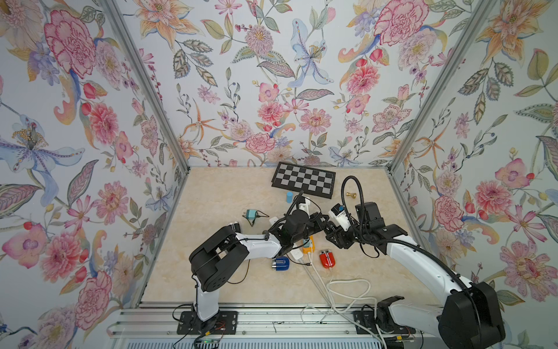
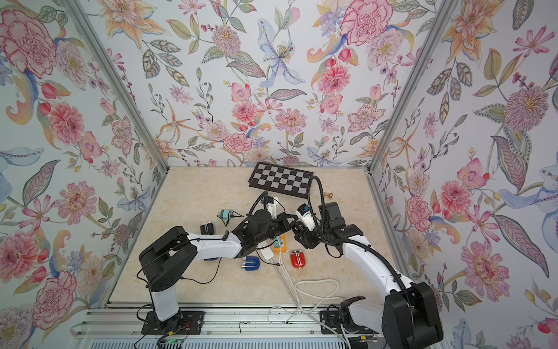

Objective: Unplug the electric shaver
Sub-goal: Remove the charging cable from the electric shaver.

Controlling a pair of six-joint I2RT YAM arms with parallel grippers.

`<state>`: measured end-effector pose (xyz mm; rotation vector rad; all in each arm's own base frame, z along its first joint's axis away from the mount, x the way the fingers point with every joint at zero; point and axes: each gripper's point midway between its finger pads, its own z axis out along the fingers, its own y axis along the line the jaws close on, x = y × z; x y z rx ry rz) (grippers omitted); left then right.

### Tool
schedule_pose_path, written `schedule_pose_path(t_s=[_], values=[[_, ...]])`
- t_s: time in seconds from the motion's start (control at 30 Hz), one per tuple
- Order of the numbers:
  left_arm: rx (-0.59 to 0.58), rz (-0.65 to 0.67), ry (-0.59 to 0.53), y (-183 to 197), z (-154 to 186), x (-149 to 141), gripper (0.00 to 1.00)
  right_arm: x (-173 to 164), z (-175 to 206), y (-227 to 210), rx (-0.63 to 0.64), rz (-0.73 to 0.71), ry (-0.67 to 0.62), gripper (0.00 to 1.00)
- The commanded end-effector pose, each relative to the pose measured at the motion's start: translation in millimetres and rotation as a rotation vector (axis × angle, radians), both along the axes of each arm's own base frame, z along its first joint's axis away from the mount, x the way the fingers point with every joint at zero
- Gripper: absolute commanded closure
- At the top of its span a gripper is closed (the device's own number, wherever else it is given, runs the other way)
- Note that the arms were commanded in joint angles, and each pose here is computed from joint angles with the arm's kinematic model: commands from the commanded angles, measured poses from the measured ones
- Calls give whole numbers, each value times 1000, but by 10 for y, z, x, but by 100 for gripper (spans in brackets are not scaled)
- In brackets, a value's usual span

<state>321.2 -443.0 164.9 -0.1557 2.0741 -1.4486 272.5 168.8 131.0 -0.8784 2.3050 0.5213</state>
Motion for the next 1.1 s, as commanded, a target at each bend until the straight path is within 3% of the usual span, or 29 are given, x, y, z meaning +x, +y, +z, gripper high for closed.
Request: schedule_pose_path(t_s=[0.0, 0.17, 0.3, 0.47, 0.63, 0.77, 0.93, 1.07], values=[[-19, -57, 7, -142, 88, -130, 100, -34, 161, 109, 19, 119, -95, 65], [-25, -44, 21, -88, 45, -133, 100, 127, 183, -38, 14, 103, -106, 65], [-19, -30, 30, -69, 23, -97, 100, -78, 223, 198, 84, 127, -50, 65], [-7, -28, 33, -58, 9, -80, 100, -310, 189, 344, 66, 155, -42, 66], [-11, -21, 29, -9, 23, -92, 100, -16, 206, -30, 46, 69, -86, 68], [-15, -25, 33, -17, 18, -89, 100, 87, 219, -23, 60, 62, -61, 68], [-19, -10, 46, 24, -18, -67, 100, -244, 181, 256, 68, 103, -15, 68], [-20, -4, 55, 59, -36, -57, 100, -415, 169, 242, 8, 128, -61, 68]])
